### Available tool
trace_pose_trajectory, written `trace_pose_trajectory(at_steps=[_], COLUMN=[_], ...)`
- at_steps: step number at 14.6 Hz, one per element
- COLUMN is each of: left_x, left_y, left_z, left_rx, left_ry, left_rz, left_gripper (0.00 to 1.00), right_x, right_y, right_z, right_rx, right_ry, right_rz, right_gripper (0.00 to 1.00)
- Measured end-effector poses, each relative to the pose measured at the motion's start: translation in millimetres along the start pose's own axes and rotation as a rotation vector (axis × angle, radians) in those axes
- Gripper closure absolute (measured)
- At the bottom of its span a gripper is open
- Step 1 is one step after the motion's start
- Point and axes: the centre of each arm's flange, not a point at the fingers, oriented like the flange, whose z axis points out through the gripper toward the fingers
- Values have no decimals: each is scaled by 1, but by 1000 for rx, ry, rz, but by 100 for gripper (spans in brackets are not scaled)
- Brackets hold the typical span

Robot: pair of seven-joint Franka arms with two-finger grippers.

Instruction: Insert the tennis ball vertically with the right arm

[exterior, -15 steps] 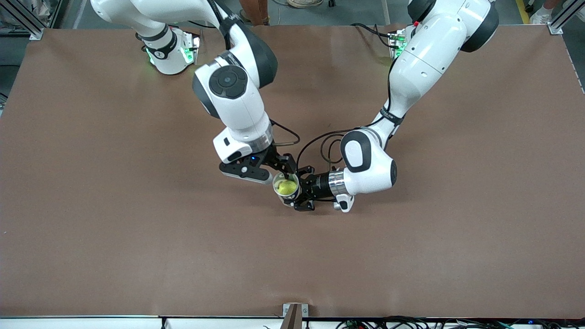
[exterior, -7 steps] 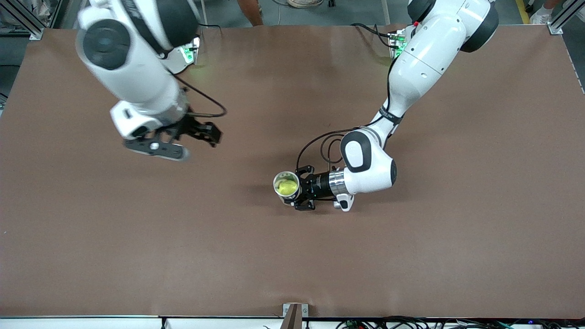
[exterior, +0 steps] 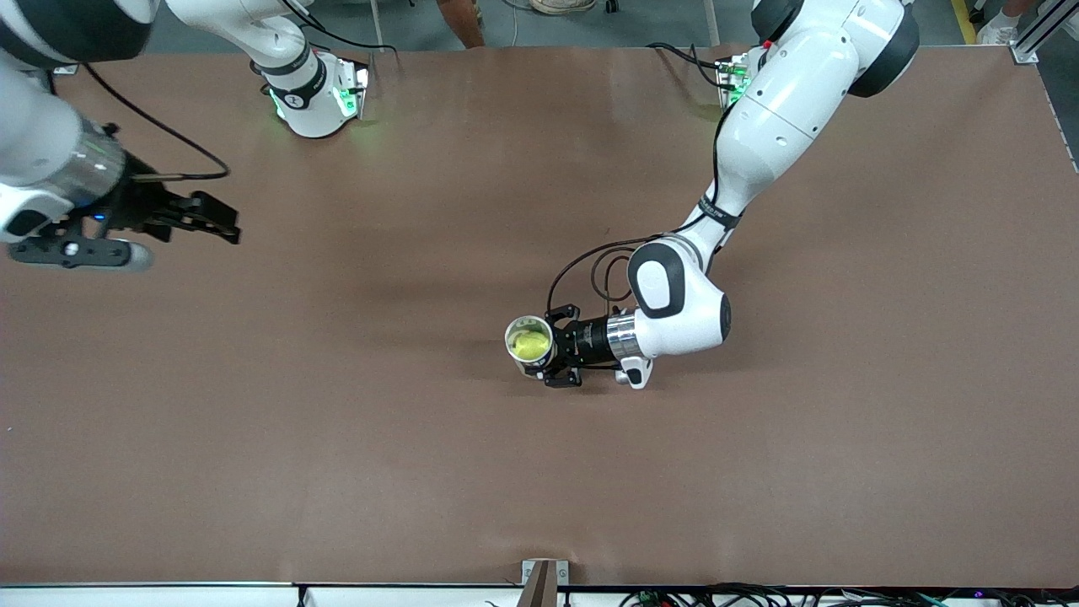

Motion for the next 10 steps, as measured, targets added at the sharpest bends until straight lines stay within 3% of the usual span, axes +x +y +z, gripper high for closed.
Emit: trace_pose_trajectory(at_steps=[3, 6, 10], left_x=[1, 2, 2], left_y=[0, 2, 2], left_z=[0, -2, -2], left_rx=[-5, -15, -17], left_ry=[-6, -14, -14], left_rz=[4, 10, 9], left_gripper=[22, 0, 0], right_x=[3, 2, 2], right_y=[53, 80, 84], right_z=[-7, -15, -26], right_rx=[9, 3, -27], right_ry=[16, 44, 73], right_rz=[-47, -30, -27], right_gripper=[0, 0, 0])
